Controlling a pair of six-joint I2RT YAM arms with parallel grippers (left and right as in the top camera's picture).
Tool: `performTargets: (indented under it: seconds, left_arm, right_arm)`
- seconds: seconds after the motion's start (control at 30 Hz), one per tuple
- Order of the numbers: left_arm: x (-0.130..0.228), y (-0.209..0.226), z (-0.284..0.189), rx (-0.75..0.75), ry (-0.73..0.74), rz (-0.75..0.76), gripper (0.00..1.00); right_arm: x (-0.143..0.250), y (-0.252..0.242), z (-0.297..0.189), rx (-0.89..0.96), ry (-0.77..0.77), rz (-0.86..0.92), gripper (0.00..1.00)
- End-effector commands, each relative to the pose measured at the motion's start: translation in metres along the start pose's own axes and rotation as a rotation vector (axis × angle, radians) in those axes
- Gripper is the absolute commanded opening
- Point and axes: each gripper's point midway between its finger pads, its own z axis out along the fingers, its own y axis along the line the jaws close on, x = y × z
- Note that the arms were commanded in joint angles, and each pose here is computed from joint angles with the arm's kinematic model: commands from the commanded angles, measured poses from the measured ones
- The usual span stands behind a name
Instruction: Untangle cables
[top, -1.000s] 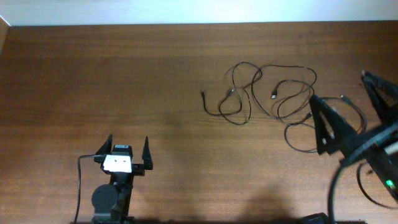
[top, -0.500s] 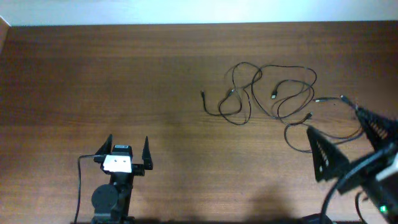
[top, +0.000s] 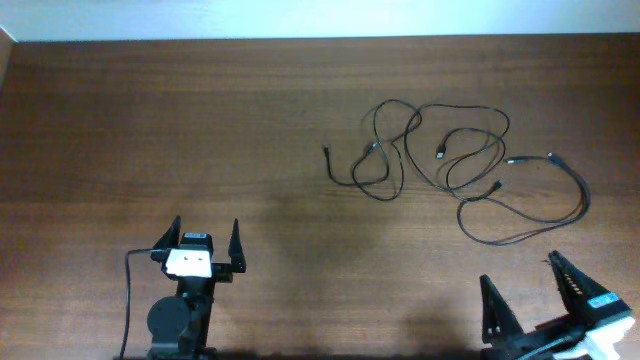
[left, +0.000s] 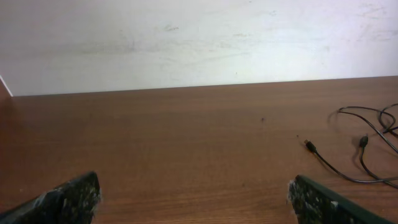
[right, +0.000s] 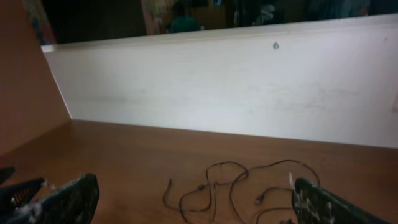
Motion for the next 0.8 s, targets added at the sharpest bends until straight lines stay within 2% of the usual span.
performTargets:
  seconds: [0.0,0.13,0.27,0.37,0.47,0.7,0.77]
  left_arm:
    - [0.001,0.000,0.000,-0.001,0.003,0.016,0.99]
    - [0.001,0.000,0.000,-0.001,0.003,0.016,0.99]
    - [0.001,0.000,0.000,-0.001,0.003,0.016,0.99]
    - [0.001,0.000,0.000,-0.001,0.003,0.016,0.99]
    - [0.001,0.000,0.000,-0.001,0.002,0.016,0.99]
    - [0.001,0.000,0.000,-0.001,0.003,0.016,0.99]
    - [0.001,0.000,0.000,-0.001,0.002,0.016,0.99]
  right_arm:
    - [0.023,0.001,0.011,-0.025,0.045,0.013,0.98]
    - [0.033,-0.005,0.031,-0.030,0.016,-0.050,0.98]
    - [0.023,-0.004,0.058,-0.058,-0.166,-0.311,0.98]
    - [0.021,-0.001,0.067,-0.075,-0.279,-0.418,0.98]
    - [0.023,-0.002,0.071,-0.072,-0.348,-0.436,0.98]
    - [0.053,-0.008,0.083,-0.063,-0.293,-0.491,0.98]
    - [0.072,-0.013,0.089,-0.061,-0.251,-0.479,0.98]
